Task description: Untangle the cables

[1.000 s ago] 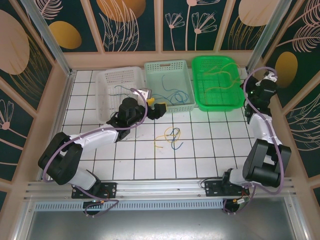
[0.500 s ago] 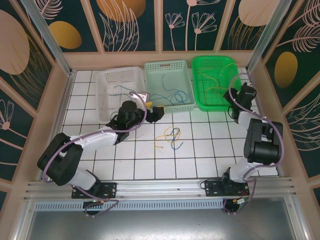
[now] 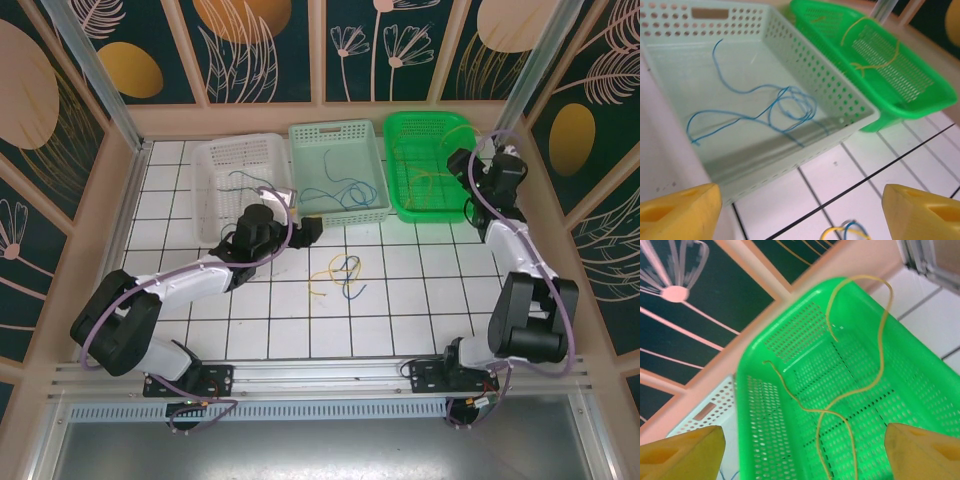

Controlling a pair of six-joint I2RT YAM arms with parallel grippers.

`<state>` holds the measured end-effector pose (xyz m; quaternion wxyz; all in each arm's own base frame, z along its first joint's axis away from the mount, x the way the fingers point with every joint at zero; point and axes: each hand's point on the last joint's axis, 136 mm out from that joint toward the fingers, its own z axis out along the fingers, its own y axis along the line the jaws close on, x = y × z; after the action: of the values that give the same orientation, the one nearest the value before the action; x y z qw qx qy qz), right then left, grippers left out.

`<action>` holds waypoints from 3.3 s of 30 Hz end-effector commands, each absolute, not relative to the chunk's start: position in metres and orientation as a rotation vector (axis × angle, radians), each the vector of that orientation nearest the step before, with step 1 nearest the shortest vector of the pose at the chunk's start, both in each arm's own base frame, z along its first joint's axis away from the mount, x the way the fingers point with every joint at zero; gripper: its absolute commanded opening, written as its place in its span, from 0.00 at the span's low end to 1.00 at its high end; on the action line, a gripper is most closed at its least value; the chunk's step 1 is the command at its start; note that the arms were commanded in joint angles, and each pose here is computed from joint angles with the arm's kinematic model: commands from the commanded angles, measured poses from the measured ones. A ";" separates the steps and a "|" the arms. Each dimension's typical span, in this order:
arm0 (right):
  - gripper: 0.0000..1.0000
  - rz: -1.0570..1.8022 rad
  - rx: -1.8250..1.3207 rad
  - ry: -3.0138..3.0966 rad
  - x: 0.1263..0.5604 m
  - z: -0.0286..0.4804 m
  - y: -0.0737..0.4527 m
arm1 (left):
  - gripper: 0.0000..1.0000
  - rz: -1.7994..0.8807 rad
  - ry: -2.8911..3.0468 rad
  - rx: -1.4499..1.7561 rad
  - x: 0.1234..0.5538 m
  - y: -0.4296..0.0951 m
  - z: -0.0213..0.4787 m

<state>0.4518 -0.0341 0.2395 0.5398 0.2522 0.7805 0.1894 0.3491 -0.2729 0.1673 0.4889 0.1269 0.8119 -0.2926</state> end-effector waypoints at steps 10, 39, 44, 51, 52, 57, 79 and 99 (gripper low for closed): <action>0.67 0.636 0.258 2.244 0.355 0.167 0.091 | 0.69 -0.563 2.247 0.626 0.314 -0.277 0.074; 0.57 0.473 -0.498 2.725 0.191 0.032 0.236 | 0.85 -0.374 2.058 0.207 0.323 -0.210 0.161; 0.58 0.398 -0.509 2.763 0.192 0.016 0.237 | 0.87 -0.411 2.021 0.189 0.319 -0.209 0.176; 0.55 0.154 -0.586 2.855 0.190 -0.020 0.228 | 0.87 -0.416 2.016 0.184 0.316 -0.206 0.178; 0.51 0.131 -0.583 2.867 0.189 -0.024 0.226 | 0.87 -0.418 2.013 0.180 0.315 -0.205 0.179; 0.20 0.080 -0.584 2.869 0.187 -0.025 0.221 | 0.87 -0.413 2.007 0.182 0.314 -0.203 0.180; 0.18 0.497 -0.547 2.593 0.203 0.084 0.227 | 0.85 -0.433 2.055 0.247 0.318 -0.218 0.167; 0.51 0.391 -0.734 2.676 0.209 0.017 0.283 | 0.97 -0.414 2.036 0.188 0.314 -0.206 0.173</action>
<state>0.2053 0.2791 0.0219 0.1648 -0.2465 0.9424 0.1549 0.3150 -0.2093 0.1693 0.4979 0.0851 0.8451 -0.1751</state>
